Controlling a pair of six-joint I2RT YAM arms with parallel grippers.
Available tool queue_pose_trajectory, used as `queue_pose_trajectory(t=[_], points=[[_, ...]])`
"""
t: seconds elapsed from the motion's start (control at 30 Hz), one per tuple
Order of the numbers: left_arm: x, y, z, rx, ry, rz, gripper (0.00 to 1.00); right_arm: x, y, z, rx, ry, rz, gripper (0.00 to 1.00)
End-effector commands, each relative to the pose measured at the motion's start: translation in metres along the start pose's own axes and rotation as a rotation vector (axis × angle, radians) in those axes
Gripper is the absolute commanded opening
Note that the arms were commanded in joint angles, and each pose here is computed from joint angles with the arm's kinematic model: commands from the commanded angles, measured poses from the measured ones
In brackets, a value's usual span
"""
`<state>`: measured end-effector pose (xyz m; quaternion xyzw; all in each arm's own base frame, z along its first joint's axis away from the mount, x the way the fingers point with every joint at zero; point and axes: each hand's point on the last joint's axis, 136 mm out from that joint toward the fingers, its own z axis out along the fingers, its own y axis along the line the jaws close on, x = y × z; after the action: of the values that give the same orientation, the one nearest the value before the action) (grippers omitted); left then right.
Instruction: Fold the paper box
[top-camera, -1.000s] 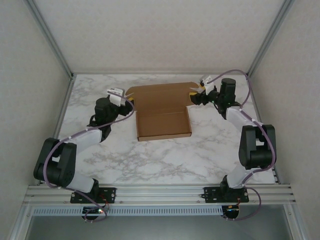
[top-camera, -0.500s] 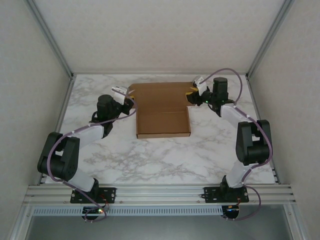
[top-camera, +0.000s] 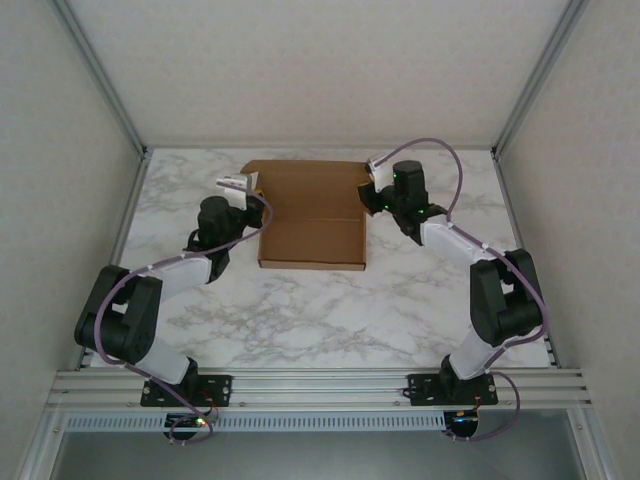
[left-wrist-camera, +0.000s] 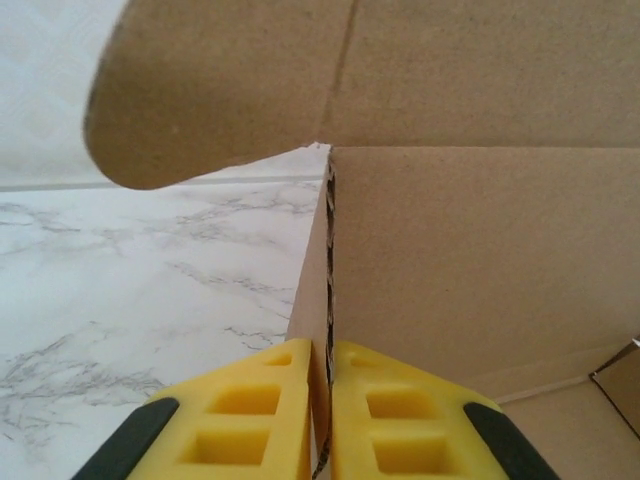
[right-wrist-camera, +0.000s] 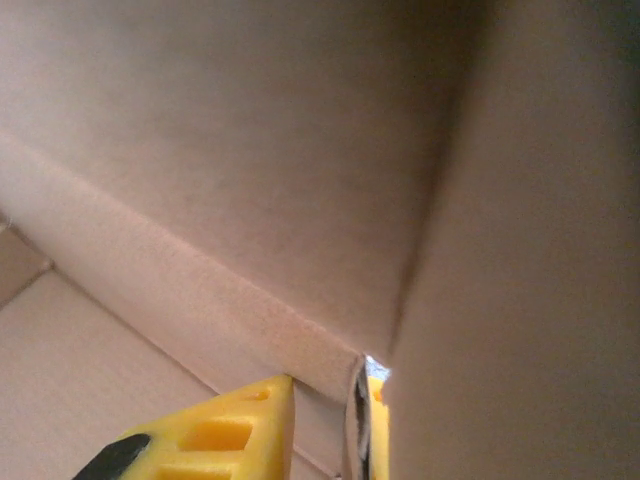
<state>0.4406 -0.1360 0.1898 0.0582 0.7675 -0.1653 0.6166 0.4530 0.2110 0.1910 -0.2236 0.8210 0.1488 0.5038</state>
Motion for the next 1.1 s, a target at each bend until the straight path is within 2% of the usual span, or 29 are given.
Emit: queue_pose_trajectory(t=[0.0,0.23,0.4,0.73,0.93,1.07], points=[[-0.025,-0.02,-0.009,0.028,-0.104,-0.057,0.11,-0.017,-0.026,-0.012,0.187,-0.04,0.267,0.2],[-0.02,-0.026,-0.016,0.04,-0.117,-0.128,0.11,-0.032,-0.045,-0.028,0.342,-0.181,0.569,0.22],[-0.021,-0.028,-0.019,0.036,-0.136,-0.157,0.11,-0.039,-0.035,-0.029,0.338,-0.294,0.712,0.21],[-0.033,-0.025,-0.015,-0.029,-0.198,-0.25,0.1,-0.026,0.002,-0.012,0.295,-0.247,0.663,0.21],[-0.02,-0.024,-0.013,-0.067,-0.188,-0.254,0.14,-0.014,0.005,-0.012,0.286,-0.227,0.619,0.21],[-0.007,-0.025,-0.023,-0.101,-0.217,-0.261,0.17,-0.003,0.009,-0.017,0.263,-0.243,0.587,0.23]])
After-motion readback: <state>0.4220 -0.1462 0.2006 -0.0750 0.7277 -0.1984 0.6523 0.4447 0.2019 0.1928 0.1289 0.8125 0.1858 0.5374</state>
